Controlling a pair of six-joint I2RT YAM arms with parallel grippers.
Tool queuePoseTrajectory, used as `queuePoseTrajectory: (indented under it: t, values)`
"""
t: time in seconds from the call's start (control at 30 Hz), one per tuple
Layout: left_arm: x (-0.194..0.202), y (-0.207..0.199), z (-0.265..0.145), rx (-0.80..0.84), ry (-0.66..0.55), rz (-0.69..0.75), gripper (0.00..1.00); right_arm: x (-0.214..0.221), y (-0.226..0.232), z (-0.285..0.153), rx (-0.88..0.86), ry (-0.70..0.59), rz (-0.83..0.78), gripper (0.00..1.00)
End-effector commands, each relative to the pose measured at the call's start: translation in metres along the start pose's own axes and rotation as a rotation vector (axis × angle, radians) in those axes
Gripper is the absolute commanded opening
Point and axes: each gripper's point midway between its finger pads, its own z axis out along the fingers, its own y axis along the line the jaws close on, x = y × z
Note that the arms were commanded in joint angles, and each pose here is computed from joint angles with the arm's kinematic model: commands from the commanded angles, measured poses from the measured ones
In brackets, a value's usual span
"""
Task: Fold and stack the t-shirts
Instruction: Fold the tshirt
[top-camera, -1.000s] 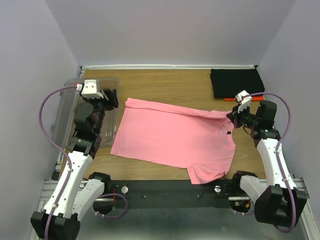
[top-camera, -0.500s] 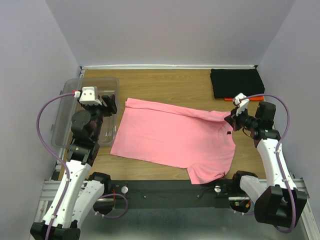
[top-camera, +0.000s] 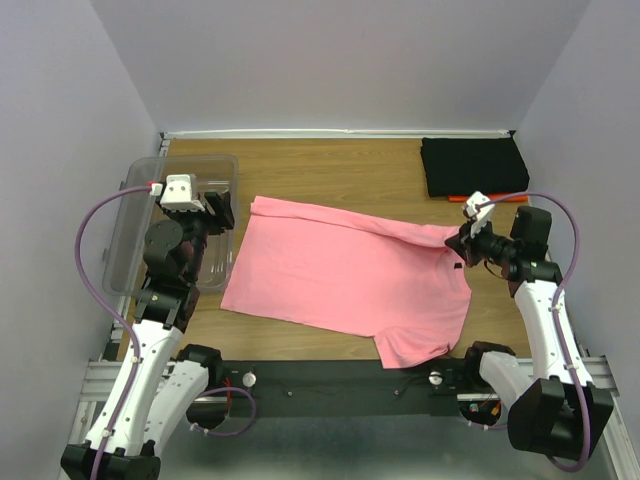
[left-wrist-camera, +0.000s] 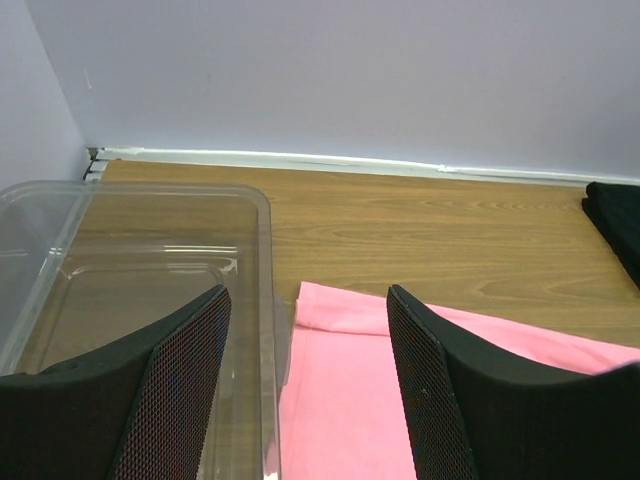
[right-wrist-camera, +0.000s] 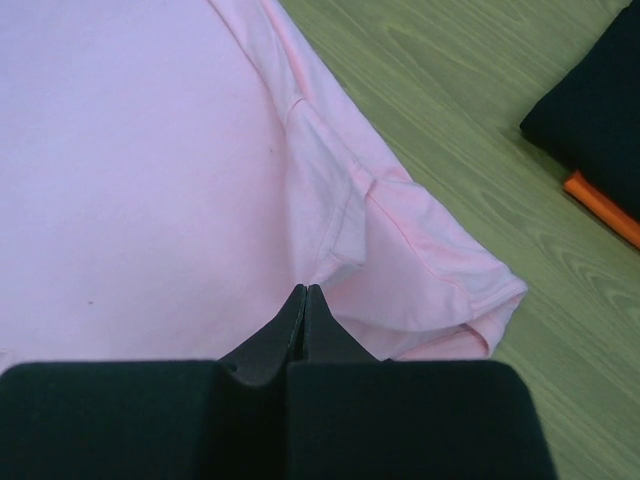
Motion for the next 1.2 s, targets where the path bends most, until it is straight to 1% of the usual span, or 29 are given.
queuePoseTrajectory:
  t: [0.0,0.17,0.23,0.27,0.3,0.33,0.37,0.4,0.43,0.47,0.53,0.57,0.6,0.63,0.7,0.77,0.8,0.87,0.9,1.0,1.03,1.17]
  values:
    - [0.003,0.000,-0.003,0.010,0.002,0.011,0.72,0.004,0.011,-0.003,-0.046,0.001,-0.007,0.01]
    - [0.002,0.000,-0.002,0.011,0.001,0.013,0.72,0.005,0.021,-0.004,-0.094,0.001,-0.018,0.01]
    - [0.002,0.000,-0.002,0.012,0.000,0.013,0.72,0.004,0.029,-0.005,-0.140,-0.004,-0.032,0.00]
    - [0.002,0.000,-0.002,0.012,-0.002,0.012,0.72,0.004,0.032,-0.006,-0.160,-0.005,-0.064,0.01]
    - [0.002,0.000,-0.002,0.012,0.000,0.013,0.72,0.007,0.040,-0.008,-0.198,0.004,-0.052,0.03]
    - [0.003,0.000,-0.002,0.013,0.000,0.013,0.72,0.009,0.043,-0.009,-0.218,0.012,-0.060,0.11]
    - [0.002,0.000,-0.002,0.012,-0.002,0.014,0.72,0.011,0.045,-0.010,-0.233,0.015,-0.101,0.32]
    - [0.002,0.000,-0.002,0.010,-0.002,0.014,0.72,0.019,0.057,-0.014,-0.286,0.048,-0.081,0.39]
    - [0.001,0.000,-0.002,0.011,-0.005,0.014,0.72,0.018,0.059,-0.018,-0.305,0.054,-0.123,0.45]
    - [0.000,0.000,-0.002,0.011,-0.007,0.013,0.72,0.019,0.059,-0.020,-0.319,0.063,-0.179,0.55]
    - [0.000,-0.001,-0.002,0.014,-0.008,0.012,0.72,0.019,0.050,-0.021,-0.297,0.103,-0.187,0.61]
    - [0.000,-0.001,-0.002,0.016,-0.008,0.012,0.72,0.019,0.046,-0.021,-0.290,0.113,-0.189,0.62]
    - [0.000,-0.001,-0.002,0.016,-0.009,0.011,0.72,0.014,0.032,-0.014,-0.242,0.109,-0.170,0.62]
    - [-0.001,-0.001,-0.003,0.015,-0.014,0.011,0.72,0.010,0.020,-0.008,-0.195,0.104,-0.115,0.61]
    - [-0.002,0.000,-0.003,0.013,-0.014,0.011,0.72,0.018,-0.001,0.011,-0.141,0.137,0.075,0.60]
    - [-0.003,0.000,-0.004,0.011,-0.020,0.015,0.72,0.029,-0.007,0.025,-0.166,0.179,0.195,0.59]
    - [-0.004,0.001,-0.005,0.007,-0.022,0.016,0.72,0.039,-0.013,0.037,-0.184,0.219,0.297,0.58]
    - [-0.005,0.002,-0.007,0.004,-0.027,0.018,0.72,0.049,-0.017,0.054,-0.207,0.271,0.394,0.58]
    - [-0.007,0.002,-0.008,0.005,-0.033,0.017,0.72,0.056,-0.023,0.059,-0.178,0.307,0.397,0.56]
    - [-0.008,0.001,-0.008,0.007,-0.036,0.017,0.72,0.063,-0.032,0.076,-0.134,0.348,0.433,0.56]
    - [-0.008,0.001,-0.009,0.007,-0.038,0.017,0.72,0.069,-0.041,0.085,-0.104,0.370,0.438,0.56]
    - [-0.009,0.002,-0.010,0.002,-0.038,0.020,0.72,0.084,-0.046,0.106,-0.111,0.424,0.521,0.56]
